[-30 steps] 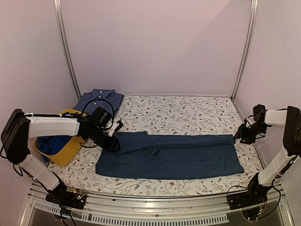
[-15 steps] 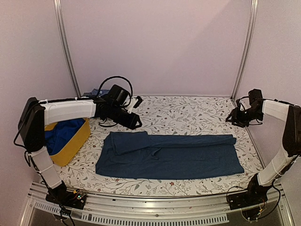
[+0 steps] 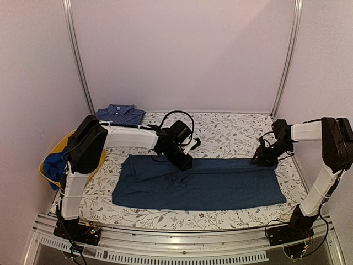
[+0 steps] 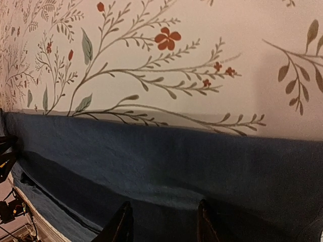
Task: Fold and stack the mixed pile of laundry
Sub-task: Fold the 1/3-folded T-shirt at the center of the board.
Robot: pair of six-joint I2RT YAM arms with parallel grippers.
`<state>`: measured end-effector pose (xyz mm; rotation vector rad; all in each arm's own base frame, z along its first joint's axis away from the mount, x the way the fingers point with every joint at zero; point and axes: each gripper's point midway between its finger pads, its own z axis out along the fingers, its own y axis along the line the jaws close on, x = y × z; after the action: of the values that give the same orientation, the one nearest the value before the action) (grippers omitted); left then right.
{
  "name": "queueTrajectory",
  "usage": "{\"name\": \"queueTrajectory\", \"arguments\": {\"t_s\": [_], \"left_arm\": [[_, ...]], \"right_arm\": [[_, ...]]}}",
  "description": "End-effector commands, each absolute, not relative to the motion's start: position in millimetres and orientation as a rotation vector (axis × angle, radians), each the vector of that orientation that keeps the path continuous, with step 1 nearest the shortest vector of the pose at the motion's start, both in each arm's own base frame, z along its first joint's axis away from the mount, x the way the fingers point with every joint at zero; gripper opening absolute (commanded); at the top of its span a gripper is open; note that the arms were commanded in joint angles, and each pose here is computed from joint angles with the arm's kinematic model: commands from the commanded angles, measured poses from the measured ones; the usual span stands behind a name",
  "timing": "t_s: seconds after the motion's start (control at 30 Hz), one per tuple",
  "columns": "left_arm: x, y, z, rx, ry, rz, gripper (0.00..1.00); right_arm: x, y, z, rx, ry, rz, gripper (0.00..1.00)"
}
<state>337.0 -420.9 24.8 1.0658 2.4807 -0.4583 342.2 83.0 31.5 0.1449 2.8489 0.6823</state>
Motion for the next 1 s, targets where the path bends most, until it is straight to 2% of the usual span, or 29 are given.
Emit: {"name": "queueTrajectory", "arguments": {"t_s": [0.0, 0.27, 0.33, 0.47, 0.67, 0.97], "left_arm": [[301.0, -414.4, 25.4, 1.209, 2.466, -0.395, 0.3], [286.4, -392.1, 81.4, 1.127, 2.392, -0.437, 0.4], [292.0, -378.3, 102.4, 1.031, 2.396, -0.484, 0.42], [314.8, -322.9, 126.0, 0.723, 2.463, -0.553, 0.44], [341.2, -222.7, 118.0, 0.253, 2.546, -0.657, 0.44], [337.3, -195.5, 88.2, 0.094, 2.598, -0.757, 0.42]], "right_arm": [[311.6, 78.5, 18.5, 0.172, 2.944, 0.645, 0.41], [290.3, 75.5, 20.9, 0.244, 2.979, 0.646, 0.42], [301.5, 78.2, 32.1, 0.222, 2.936, 0.666, 0.41], [347.5, 103.9, 92.1, 0.107, 2.707, 0.844, 0.41], [383.8, 183.1, 144.3, -0.144, 2.578, 1.015, 0.41], [383.0, 336.4, 156.8, -0.491, 2.505, 1.267, 0.41]]}}
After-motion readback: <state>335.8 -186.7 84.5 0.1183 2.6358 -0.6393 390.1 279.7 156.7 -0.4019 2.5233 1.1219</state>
